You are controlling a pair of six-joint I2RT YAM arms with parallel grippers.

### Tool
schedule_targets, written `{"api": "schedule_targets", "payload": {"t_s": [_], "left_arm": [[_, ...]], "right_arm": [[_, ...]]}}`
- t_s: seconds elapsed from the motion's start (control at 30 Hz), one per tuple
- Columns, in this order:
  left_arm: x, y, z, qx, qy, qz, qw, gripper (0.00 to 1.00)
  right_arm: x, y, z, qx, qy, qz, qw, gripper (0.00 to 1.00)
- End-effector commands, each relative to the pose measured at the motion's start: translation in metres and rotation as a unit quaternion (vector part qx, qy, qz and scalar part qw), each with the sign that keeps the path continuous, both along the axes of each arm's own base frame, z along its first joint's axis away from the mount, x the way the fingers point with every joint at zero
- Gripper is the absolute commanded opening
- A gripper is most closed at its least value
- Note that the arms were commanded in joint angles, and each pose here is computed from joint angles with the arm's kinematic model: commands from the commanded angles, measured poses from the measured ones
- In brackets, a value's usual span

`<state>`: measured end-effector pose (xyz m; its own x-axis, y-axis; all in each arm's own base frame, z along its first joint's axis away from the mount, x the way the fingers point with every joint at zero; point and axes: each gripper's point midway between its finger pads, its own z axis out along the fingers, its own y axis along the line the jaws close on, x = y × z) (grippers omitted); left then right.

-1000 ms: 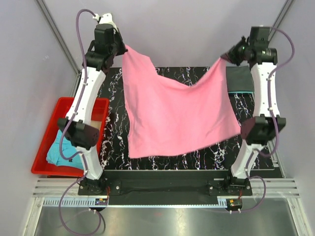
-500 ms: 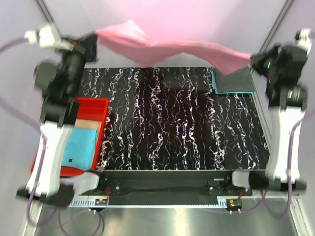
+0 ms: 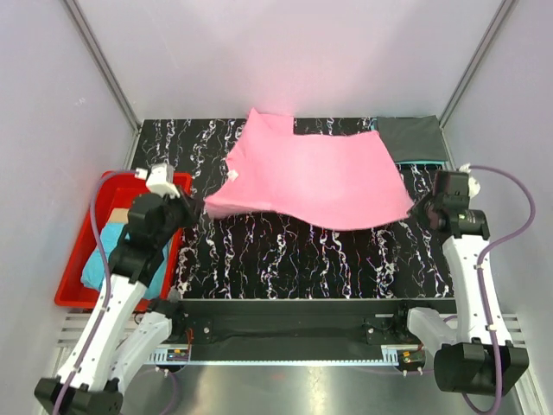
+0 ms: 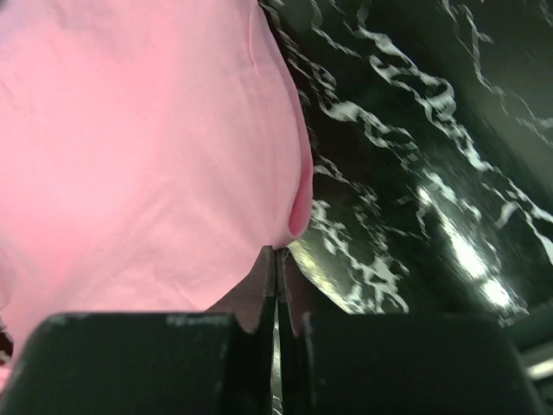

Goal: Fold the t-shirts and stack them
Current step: Flatten the tshirt out

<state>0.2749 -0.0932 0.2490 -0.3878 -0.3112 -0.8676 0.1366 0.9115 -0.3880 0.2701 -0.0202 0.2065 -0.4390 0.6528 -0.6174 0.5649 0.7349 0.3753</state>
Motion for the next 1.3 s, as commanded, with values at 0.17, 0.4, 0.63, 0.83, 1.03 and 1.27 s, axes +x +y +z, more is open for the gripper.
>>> {"api": "schedule_targets", "payload": {"t_s": [0.17, 0.4, 0.63, 0.83, 1.03, 1.27], "left_arm": [[-0.046, -0.007, -0.044, -0.058, 0.089, -0.007, 0.994, 0.0], [-0.043, -0.02, -0.054, -0.076, 0.134, -0.029, 0.988, 0.0], [-0.046, 0.003, -0.038, -0.045, 0.11, 0.022, 0.993, 0.0], [-0.041, 0.0, 0.02, -0.069, 0.048, 0.014, 0.996, 0.0], [-0.058, 0.008, 0.135, -0.079, -0.086, 0.005, 0.993, 0.0], [-0.137, 0.031, 0.311, -0.143, -0.312, 0.002, 0.939, 0.0]], "right_arm": [[-0.034, 0.02, -0.047, 0.085, 0.08, -0.039, 0.992, 0.0], [-0.05, 0.046, -0.078, 0.19, 0.108, -0.088, 0.972, 0.0], [-0.068, 0.006, -0.044, 0.081, 0.062, -0.123, 0.987, 0.0], [-0.04, 0.005, 0.013, 0.038, 0.016, -0.047, 0.998, 0.0], [-0.04, 0.007, 0.12, 0.012, -0.09, -0.007, 0.996, 0.0], [-0.09, 0.029, 0.265, 0.046, -0.272, 0.017, 0.961, 0.0]]}}
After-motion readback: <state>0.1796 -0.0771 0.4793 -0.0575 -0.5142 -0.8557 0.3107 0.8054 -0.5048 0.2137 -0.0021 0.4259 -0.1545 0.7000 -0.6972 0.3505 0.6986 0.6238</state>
